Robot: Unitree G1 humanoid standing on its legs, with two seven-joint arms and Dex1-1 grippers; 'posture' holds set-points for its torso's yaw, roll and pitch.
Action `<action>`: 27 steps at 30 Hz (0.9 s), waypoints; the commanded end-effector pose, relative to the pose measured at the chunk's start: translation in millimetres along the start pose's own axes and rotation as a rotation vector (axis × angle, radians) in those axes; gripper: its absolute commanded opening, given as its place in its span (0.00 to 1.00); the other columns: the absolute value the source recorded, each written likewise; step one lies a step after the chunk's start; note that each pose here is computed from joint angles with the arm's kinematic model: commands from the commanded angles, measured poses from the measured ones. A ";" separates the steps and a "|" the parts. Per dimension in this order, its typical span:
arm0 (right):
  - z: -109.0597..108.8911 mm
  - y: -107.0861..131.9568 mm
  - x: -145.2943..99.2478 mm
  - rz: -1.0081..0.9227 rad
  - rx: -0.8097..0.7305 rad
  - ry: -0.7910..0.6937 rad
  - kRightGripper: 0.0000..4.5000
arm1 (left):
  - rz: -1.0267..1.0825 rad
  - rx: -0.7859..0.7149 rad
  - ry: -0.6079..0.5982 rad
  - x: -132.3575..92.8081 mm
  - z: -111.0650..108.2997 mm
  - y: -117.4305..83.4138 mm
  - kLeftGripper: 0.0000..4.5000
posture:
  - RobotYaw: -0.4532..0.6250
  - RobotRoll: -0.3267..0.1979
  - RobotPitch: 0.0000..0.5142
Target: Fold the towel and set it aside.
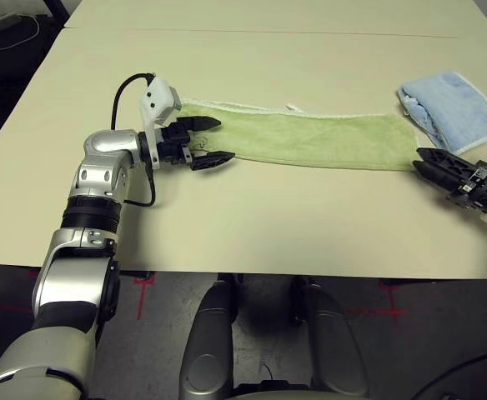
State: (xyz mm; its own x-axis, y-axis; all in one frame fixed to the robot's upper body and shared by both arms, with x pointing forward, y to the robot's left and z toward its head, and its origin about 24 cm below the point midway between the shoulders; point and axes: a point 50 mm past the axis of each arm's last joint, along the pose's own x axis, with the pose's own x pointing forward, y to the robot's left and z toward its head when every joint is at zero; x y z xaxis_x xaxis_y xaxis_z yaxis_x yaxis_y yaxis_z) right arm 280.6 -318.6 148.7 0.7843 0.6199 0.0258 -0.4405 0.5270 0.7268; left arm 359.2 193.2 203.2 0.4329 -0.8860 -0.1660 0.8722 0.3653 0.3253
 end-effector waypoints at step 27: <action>-8.2 -12.3 10.0 -0.164 0.026 -0.002 0.99 | -0.037 -0.019 0.016 0.4 -4.0 -7.9 1.00 | 0.44 0.62 0.54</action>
State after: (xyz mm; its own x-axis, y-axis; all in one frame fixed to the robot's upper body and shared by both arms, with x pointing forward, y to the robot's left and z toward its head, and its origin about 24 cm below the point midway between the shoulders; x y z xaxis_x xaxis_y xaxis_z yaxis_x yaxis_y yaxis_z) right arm 291.1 -316.1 151.4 0.8430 0.5378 -0.0050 -0.3677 0.5831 0.7245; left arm 355.9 192.3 197.9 0.4187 -0.8893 -0.1841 0.8852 0.3544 0.3013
